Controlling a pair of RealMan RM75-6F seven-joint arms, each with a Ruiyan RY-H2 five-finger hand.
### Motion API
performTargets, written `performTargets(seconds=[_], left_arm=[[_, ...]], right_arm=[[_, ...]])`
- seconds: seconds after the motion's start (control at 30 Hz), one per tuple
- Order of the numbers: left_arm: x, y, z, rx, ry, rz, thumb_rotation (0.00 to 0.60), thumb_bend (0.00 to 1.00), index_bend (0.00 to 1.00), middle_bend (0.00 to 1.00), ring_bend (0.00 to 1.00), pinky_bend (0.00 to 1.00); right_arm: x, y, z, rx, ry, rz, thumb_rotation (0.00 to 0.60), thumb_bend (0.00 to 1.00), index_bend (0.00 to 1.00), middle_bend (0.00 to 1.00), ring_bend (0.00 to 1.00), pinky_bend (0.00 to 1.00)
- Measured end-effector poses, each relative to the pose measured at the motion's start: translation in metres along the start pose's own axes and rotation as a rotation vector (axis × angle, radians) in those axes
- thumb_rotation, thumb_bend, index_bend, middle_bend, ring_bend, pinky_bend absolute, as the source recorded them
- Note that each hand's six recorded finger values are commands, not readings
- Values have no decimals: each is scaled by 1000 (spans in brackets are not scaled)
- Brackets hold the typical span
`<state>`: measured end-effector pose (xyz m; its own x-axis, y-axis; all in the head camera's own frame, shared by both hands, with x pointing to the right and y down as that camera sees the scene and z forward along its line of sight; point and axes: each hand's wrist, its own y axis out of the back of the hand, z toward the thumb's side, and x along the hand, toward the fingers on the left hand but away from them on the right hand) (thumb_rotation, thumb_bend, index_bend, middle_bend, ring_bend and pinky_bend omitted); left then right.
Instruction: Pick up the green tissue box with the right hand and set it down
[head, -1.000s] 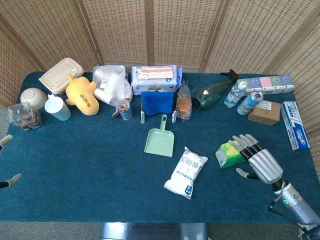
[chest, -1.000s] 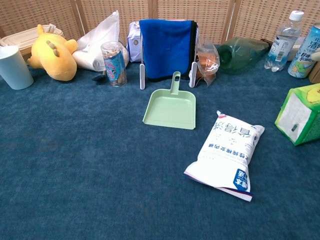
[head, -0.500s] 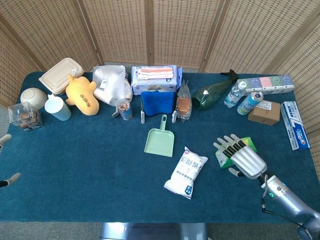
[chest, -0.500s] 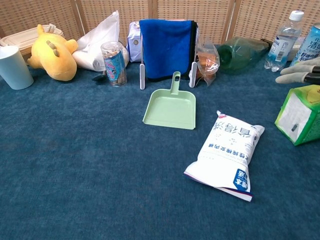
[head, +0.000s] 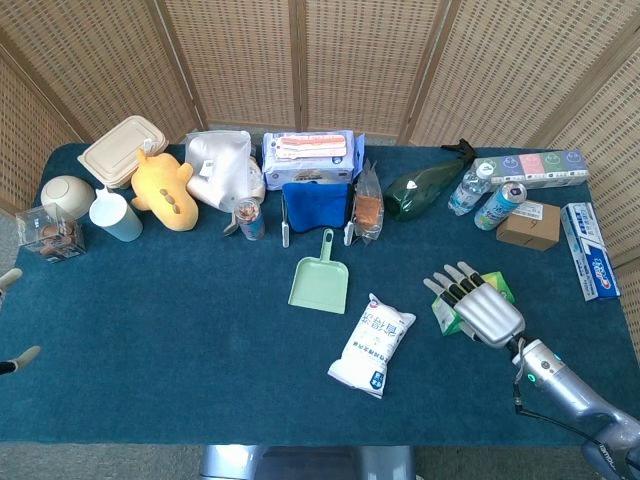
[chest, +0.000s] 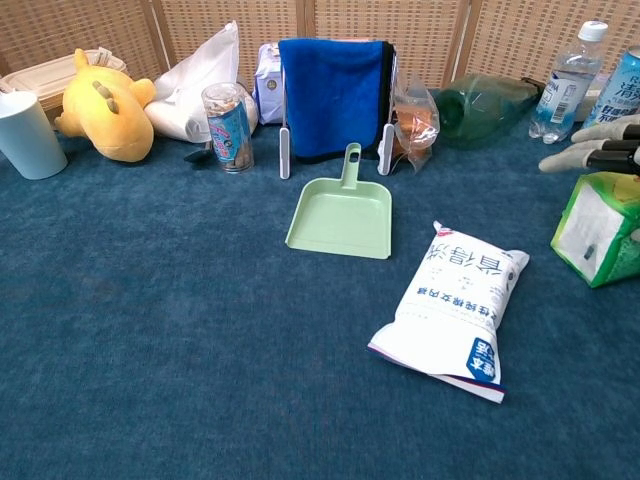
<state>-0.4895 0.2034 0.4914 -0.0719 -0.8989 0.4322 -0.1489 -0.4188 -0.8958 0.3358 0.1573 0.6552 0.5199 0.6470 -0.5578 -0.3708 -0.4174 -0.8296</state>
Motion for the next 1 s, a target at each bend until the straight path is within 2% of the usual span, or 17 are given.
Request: performTargets(seconds=[0.17,0.27,0.53,0.7,0.83,1.0], left_arm=[[0,0,-1,1,2,-2,600,105,113,0,0,0],[0,-1,0,3,-1,-3,600,105,113,0,0,0],[-1,-1,1,3,-2,-4,600,105,112,0,0,0],[0,-2,2,4,-3,-9,600,104,113,0,0,0],[-1,-3,3,5,-6,-12,600,105,113,0,0,0],[-1,-3,3,3,-4,-10,600,104,113,0,0,0]], right_arm=[[1,2,4,-24,18,-37,600,501,400,382,174,272],[3,5,6,-48,29,-69,600,523,458,428,217,316],[10,14,9,-164,44,-157,600,515,498,456,248,400],[14,24,11,-255,52,-242,600,519,503,462,252,429],[17,30,13,-374,55,-302,600,519,504,462,251,429],[18,36,12,-572,49,-365,600,518,505,462,252,429]])
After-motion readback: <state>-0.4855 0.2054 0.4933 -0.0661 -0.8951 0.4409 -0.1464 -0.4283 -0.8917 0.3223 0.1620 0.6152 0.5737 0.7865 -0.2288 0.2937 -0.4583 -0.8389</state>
